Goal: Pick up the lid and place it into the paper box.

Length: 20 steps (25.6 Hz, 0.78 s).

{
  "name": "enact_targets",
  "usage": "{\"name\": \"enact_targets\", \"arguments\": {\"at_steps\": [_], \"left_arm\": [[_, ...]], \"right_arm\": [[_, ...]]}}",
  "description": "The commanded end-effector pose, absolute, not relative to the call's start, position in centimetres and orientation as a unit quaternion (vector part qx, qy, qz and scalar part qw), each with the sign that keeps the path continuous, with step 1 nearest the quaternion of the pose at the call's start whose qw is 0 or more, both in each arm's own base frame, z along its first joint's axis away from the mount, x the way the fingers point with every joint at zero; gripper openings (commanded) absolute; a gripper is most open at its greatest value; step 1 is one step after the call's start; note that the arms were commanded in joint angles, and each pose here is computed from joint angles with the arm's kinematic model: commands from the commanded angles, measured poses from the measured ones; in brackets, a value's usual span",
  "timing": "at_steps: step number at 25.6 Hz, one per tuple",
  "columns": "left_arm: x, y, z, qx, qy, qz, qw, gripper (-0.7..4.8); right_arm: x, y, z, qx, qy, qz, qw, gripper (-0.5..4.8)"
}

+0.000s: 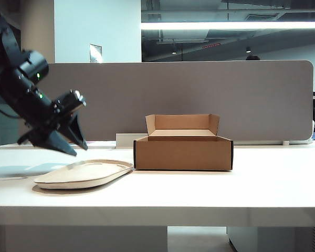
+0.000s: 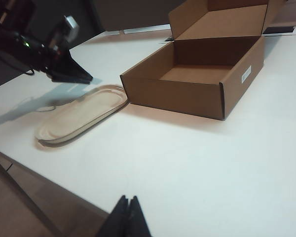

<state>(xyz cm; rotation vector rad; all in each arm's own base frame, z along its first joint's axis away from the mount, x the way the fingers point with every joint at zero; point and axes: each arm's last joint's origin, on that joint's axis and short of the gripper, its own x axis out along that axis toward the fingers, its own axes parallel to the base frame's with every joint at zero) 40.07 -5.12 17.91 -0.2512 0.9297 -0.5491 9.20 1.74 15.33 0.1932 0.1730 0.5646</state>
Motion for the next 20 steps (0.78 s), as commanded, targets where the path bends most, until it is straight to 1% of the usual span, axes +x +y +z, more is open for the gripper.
{"name": "enact_targets", "arguments": {"at_steps": [1, 5, 9, 13, 20], "left_arm": [[41.0, -5.2, 17.1, -0.119, 0.422, -0.266, 0.858, 1.54], [41.6, -5.2, 16.6, -0.111, 0.406, -0.26, 0.869, 1.54], [41.7, -5.3, 16.4, -0.111, 0.401, -0.262, 0.871, 1.53], [41.8, -5.3, 15.5, -0.116, 0.414, -0.266, 0.863, 1.46], [41.5, -5.5, 14.7, -0.14, 0.432, -0.305, 0.837, 1.42]], "right_arm": [[9.2, 1.7, 15.3, 0.095, 0.083, 0.278, 0.952, -0.08], [9.2, 1.7, 15.3, 0.095, 0.083, 0.278, 0.952, -0.08], [9.2, 1.7, 15.3, 0.095, 0.083, 0.278, 0.952, -0.08], [9.2, 1.7, 15.3, 0.095, 0.083, 0.278, 0.952, -0.08], [9.2, 1.7, 15.3, 0.095, 0.084, 0.278, 0.952, -0.08]]}}
